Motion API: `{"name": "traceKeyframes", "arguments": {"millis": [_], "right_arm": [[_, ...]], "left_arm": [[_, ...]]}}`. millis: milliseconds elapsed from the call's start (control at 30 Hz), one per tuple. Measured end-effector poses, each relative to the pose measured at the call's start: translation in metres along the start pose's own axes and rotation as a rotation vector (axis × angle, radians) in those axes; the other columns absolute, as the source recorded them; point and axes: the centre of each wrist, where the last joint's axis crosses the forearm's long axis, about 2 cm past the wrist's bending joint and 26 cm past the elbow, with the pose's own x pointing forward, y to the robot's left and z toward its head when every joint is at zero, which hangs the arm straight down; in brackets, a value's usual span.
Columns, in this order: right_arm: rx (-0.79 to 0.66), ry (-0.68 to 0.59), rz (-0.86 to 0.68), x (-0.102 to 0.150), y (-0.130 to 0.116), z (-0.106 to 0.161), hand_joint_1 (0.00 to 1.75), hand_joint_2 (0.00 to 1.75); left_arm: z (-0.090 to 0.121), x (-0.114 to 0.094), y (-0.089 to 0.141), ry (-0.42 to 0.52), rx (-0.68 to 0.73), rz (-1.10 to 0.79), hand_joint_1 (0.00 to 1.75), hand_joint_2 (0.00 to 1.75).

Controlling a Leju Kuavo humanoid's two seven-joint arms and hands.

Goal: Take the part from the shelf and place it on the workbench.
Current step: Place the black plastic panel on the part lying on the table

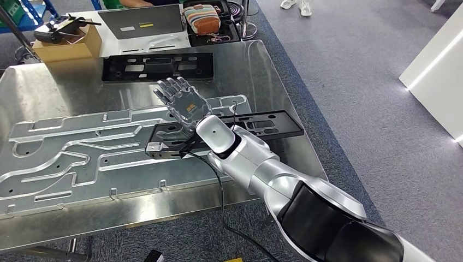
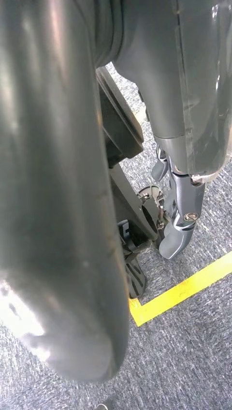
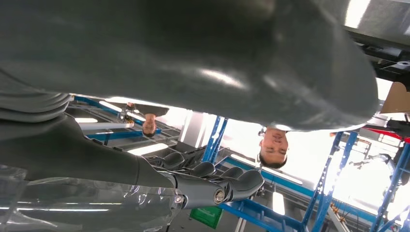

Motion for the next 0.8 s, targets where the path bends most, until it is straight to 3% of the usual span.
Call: {"name": "traceKeyframes", "arguments": {"millis": [600, 667, 800], "right_arm": [[-0.005, -0.015, 0.004, 0.001, 0.000, 0.000, 0.00, 0.00], [-0.020, -0.095, 0.041, 0.010, -0.003, -0.001, 0.00, 0.00], [-0.024, -0.242, 0.117, 0.059, -0.024, 0.008, 0.00, 0.00]], "left_arm": [[0.000, 0.000, 0.000, 0.004, 0.001, 0.003, 0.00, 0.00], [0.000, 0.000, 0.000, 0.026, 0.005, 0.020, 0.00, 0.00], [0.000, 0.003, 0.002, 0.059, 0.013, 0.057, 0.00, 0.00]]}}
